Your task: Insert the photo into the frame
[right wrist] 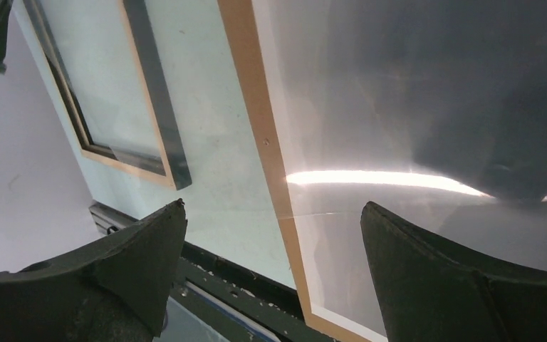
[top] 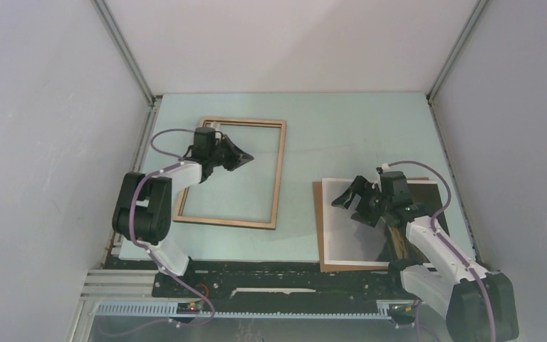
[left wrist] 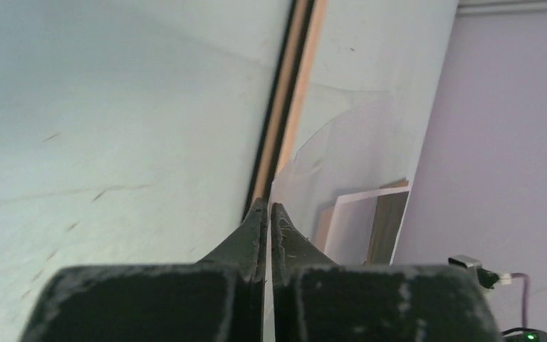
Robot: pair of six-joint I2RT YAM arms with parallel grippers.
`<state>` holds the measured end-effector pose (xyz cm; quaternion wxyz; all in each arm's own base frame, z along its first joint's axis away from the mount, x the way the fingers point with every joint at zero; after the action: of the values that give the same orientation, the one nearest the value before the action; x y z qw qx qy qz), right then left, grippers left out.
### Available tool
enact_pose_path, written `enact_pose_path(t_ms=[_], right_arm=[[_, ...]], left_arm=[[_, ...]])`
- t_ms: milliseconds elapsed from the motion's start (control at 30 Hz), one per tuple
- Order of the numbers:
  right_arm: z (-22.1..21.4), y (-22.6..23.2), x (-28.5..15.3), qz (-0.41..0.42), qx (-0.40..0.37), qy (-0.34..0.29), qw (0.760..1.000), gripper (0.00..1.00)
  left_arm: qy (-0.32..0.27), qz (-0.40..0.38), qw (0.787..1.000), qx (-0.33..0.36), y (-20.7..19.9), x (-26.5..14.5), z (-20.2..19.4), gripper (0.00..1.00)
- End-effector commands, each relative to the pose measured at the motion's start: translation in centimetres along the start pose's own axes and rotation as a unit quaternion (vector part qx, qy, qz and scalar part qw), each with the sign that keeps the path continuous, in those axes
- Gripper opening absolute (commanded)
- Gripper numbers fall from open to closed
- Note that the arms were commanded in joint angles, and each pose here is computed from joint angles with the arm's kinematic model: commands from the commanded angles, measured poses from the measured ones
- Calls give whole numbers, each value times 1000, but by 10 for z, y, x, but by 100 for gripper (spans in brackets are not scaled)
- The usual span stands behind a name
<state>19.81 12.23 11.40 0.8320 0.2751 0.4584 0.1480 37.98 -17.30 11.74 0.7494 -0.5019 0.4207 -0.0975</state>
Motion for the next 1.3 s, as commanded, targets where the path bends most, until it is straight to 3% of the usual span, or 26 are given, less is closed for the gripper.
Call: enact_pose_path(t_ms=[0,300,667,1000,1267], right_arm=[[1,4,9,30,65,-17,997,100],[-13,9,23,71,93,7,993,100],[-51,33,37,127,80,42,988,100],[-85,39,52,136,83,63,985,97],[-92,48,60,128,93,52,986,95]], left_arm=[[-52,3,999,-8,15,-32,12,0],[-103,10,991,-86,52,-58,17,0],[-127,10,983,-130,76,-72,11,0],[-116,20,981,-154,97,-76,-2,0],[-156,26,971,-178,115,-97,0,0]])
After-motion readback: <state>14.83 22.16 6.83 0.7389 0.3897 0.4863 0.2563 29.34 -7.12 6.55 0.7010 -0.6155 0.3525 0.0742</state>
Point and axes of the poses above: each gripper's point midway between its finger pads, its own x axis out along the fingers, its own y axis along the line the jaws close on, z = x × y, the point moved 4 cm from there along -x, back along the fingers, and after that the axes turned 11 degrees about -x, right-handed, at the moved point
